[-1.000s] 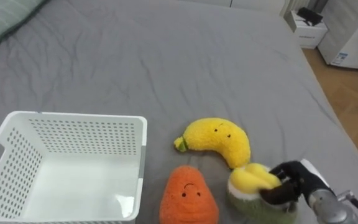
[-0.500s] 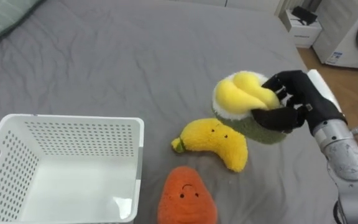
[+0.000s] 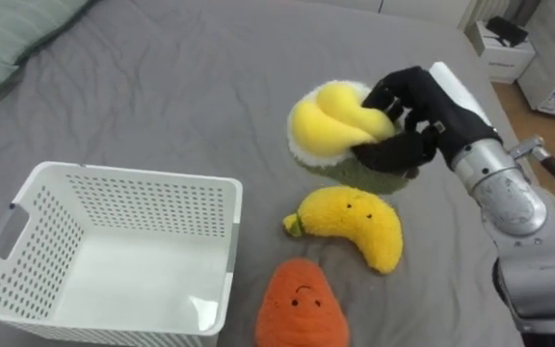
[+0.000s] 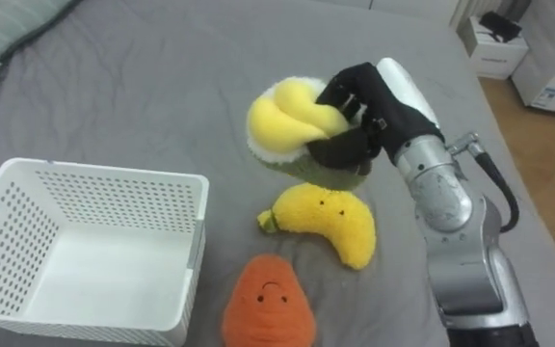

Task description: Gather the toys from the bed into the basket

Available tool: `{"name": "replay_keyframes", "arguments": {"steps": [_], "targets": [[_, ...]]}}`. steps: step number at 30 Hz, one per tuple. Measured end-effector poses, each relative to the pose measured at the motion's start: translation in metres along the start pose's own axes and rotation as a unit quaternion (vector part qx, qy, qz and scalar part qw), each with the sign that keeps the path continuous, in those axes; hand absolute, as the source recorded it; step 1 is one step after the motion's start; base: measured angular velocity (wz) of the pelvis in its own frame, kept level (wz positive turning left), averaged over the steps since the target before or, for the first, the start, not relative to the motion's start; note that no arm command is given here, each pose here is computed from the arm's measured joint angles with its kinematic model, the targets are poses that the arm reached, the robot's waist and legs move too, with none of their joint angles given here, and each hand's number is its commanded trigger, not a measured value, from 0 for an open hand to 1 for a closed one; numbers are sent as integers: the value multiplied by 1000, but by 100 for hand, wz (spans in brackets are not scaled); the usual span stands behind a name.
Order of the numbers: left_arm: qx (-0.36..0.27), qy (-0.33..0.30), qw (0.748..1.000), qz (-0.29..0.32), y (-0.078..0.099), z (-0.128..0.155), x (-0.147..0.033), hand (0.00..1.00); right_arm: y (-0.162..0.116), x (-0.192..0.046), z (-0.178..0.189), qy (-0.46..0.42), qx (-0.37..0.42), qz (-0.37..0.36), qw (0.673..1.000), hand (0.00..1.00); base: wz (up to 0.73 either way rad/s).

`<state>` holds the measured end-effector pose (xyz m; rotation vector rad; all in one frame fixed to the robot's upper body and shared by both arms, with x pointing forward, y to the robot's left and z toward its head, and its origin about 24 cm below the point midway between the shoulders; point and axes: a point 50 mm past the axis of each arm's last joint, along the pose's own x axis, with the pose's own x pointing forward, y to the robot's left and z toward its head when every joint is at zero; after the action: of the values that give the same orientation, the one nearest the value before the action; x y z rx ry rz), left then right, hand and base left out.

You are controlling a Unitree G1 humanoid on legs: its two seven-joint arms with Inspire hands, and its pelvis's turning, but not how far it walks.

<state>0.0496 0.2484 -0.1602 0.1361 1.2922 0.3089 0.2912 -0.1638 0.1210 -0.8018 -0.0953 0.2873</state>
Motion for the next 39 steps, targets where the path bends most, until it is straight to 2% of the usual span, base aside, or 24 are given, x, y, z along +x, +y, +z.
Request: {"name": "replay_keyframes", "arguments": {"steps": [5,9,12,23,24,25,26,27,28,39], "targets": [[-1,-16,1000,-3,-2,12,1,0,5,11,19,-33,-9,30,999,100,25],[2,-21,1000,-3,-2,15,1,0,24,19,39,-56,-34,75,995,100,21],[3,-31,1000,-5,-4,23,2,0,36,21,43,-55,-42,102,992,100,34],[2,-19,1000,-8,-7,21,2,0,76,28,40,-34,-38,191,980,100,18],[3,-19,1000,-9,-7,21,2,0,79,29,42,-35,-45,197,979,85,9],[6,-18,1000,-9,-8,21,2,0,81,30,43,-36,-47,202,978,76,4],[10,-20,1000,-9,-8,22,2,0,84,31,44,-36,-48,209,976,29,5],[10,-25,1000,-10,-8,25,2,0,88,32,45,-34,-48,214,975,9,6],[10,-28,1000,-10,-8,27,2,0,89,32,45,-34,-49,217,974,0,7],[26,-45,999,-10,-8,43,3,0,102,39,50,-30,-27,224,974,0,-1]]}}
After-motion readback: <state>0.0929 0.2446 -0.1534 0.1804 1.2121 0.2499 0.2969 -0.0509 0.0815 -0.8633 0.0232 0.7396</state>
